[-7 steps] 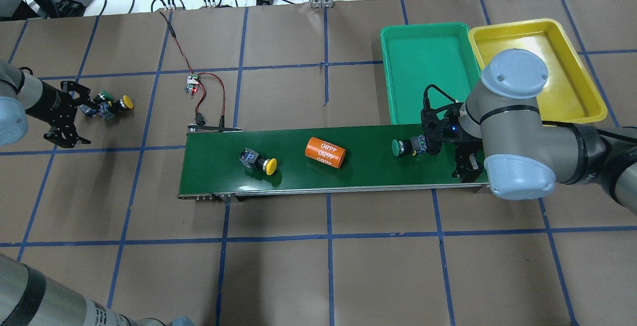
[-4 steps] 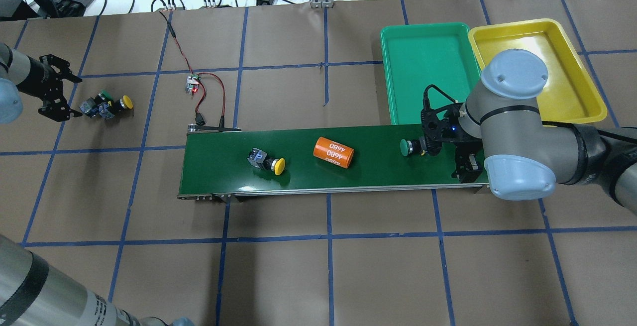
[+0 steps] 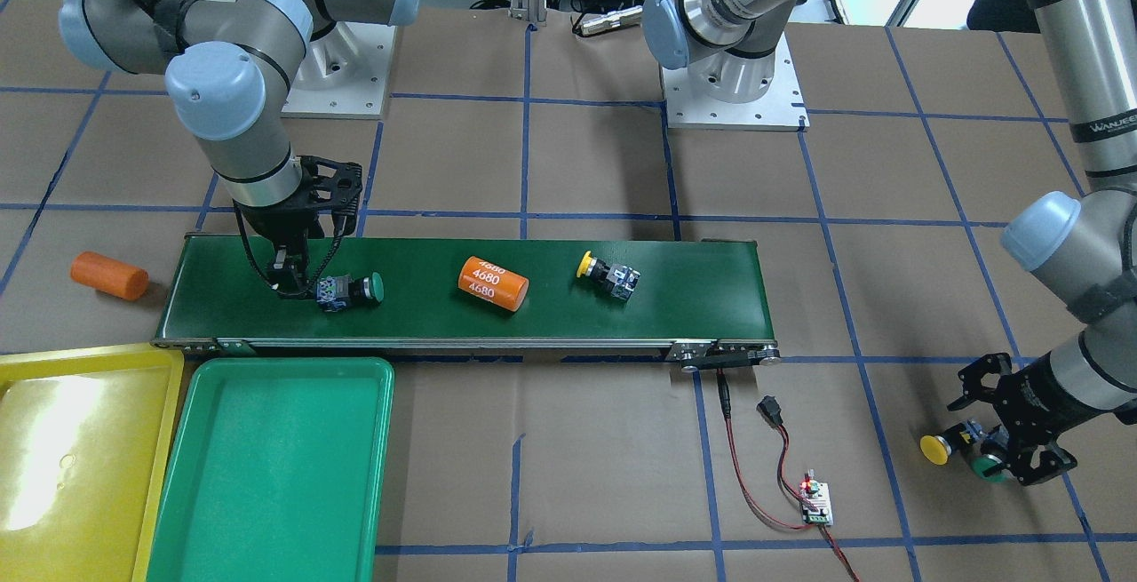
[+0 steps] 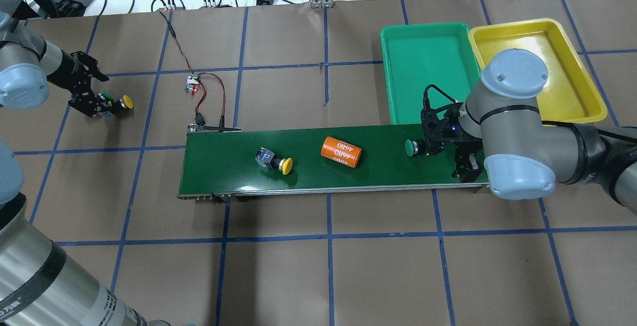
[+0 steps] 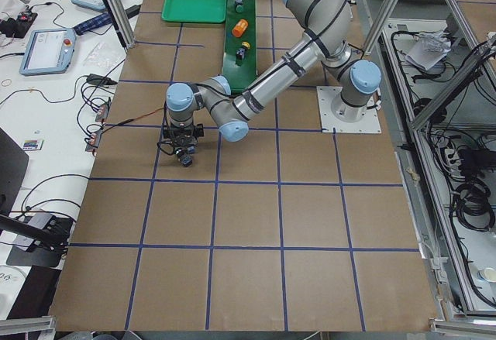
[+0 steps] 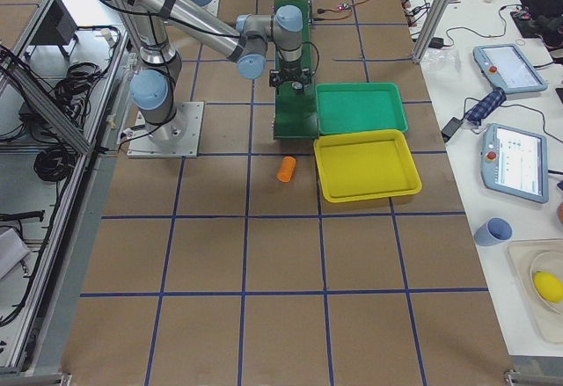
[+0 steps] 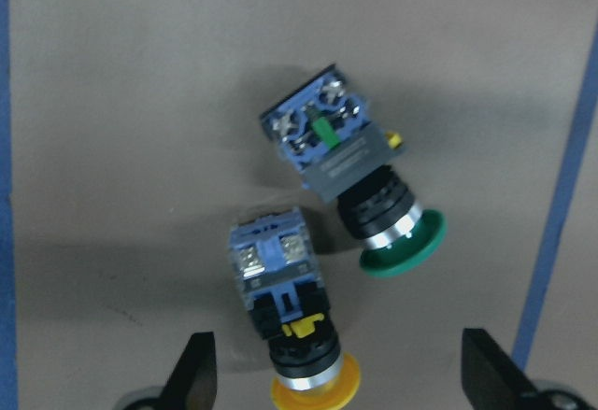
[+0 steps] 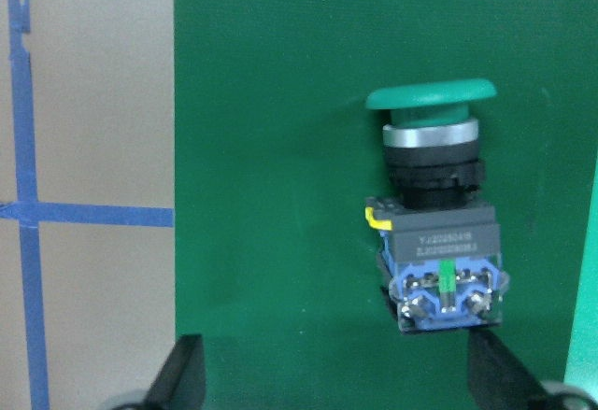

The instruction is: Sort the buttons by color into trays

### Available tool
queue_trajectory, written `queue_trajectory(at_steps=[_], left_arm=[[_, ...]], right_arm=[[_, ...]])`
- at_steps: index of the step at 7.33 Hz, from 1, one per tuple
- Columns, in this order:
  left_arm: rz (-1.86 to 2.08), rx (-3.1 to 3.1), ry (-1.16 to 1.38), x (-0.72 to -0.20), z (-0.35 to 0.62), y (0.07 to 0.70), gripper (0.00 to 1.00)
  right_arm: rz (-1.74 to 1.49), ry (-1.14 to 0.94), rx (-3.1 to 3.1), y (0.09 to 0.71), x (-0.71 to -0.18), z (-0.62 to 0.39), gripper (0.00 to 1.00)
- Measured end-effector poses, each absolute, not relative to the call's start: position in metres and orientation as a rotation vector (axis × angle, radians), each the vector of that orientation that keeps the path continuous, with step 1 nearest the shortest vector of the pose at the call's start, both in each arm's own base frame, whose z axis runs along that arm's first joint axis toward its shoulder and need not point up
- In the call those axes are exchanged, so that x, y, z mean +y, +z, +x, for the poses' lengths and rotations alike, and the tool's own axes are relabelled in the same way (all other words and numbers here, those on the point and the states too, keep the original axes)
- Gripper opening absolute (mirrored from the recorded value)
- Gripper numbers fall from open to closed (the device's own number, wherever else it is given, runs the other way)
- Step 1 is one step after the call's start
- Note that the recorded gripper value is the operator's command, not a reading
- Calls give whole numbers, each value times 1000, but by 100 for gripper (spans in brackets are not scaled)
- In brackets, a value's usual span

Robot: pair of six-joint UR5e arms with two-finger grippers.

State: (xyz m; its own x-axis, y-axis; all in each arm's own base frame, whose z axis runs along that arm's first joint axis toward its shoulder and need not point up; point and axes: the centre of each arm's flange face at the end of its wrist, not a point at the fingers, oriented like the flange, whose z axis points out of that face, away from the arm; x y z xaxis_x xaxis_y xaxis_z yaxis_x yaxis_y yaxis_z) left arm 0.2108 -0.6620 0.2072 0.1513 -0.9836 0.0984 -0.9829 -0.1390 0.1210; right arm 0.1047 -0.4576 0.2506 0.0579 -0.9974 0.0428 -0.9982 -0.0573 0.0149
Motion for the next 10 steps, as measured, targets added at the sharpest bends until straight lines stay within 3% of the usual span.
queue_trajectory(at_steps=[2,4,5,8,10], left_arm=[[2266,-1963,-60,-662,210,191,75],[2241,-2002,-93,-660,206,177,33],[2195,-2051,-97,-660,203,174,23],[2141,-2105,-104,-662,196,173,0],[2129,-2122,-147,-661,187,189,0]], right_arm=[[2257,31,-2131,248,-460,105,100],[2246,44,-2124,252,-464,104,100],[2245,48,-2120,253,-465,104,100],[2258,50,-2110,251,-468,104,100],[2270,37,-2112,243,-471,104,99]])
